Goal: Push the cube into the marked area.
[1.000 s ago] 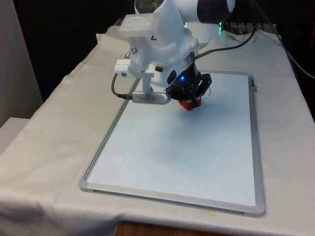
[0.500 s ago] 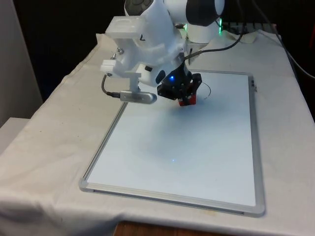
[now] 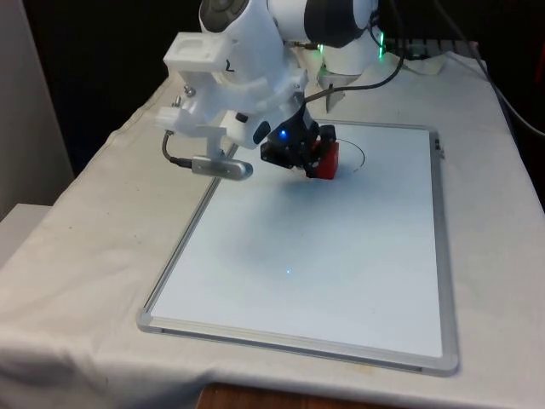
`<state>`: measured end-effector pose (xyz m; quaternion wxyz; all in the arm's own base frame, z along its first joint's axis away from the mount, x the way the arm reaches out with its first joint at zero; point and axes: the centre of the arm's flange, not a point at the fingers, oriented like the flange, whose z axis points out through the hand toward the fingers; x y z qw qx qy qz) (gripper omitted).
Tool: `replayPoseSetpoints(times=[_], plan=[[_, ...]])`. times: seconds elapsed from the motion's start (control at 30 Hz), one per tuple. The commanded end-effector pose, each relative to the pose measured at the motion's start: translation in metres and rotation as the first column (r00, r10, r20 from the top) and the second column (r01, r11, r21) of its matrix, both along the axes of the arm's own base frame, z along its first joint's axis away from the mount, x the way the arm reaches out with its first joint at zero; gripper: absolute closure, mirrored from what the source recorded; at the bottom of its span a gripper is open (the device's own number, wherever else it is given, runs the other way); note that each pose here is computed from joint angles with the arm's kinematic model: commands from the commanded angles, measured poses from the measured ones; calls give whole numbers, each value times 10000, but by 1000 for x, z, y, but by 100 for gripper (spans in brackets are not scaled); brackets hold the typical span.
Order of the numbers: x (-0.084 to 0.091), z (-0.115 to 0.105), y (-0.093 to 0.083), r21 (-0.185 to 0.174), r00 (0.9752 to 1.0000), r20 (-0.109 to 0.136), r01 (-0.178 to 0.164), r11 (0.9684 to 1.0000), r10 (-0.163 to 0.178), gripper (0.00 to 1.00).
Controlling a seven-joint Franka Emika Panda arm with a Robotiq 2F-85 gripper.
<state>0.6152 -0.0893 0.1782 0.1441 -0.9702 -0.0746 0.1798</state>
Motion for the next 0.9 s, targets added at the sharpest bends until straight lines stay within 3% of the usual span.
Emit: replayPoseSetpoints(times=[0.0, 0.1, 0.17, 0.43, 0.7, 0.87], plan=[[-5, 2, -2, -51, 10000, -62, 21, 10000, -22, 100], [-6, 0, -2, 6, 9999, -124, 14, 10000, -14, 100], [-18, 2, -4, -7, 9998, -217, 18, 10000, -18, 100], [-40, 1, -4, 125, 9989, -463, 11, 9999, -5, 100], [-32, 9, -6, 147, 9994, -346, -69, 9999, 74, 100], [-16, 13, -8, 142, 10000, -16, -85, 9999, 85, 100]])
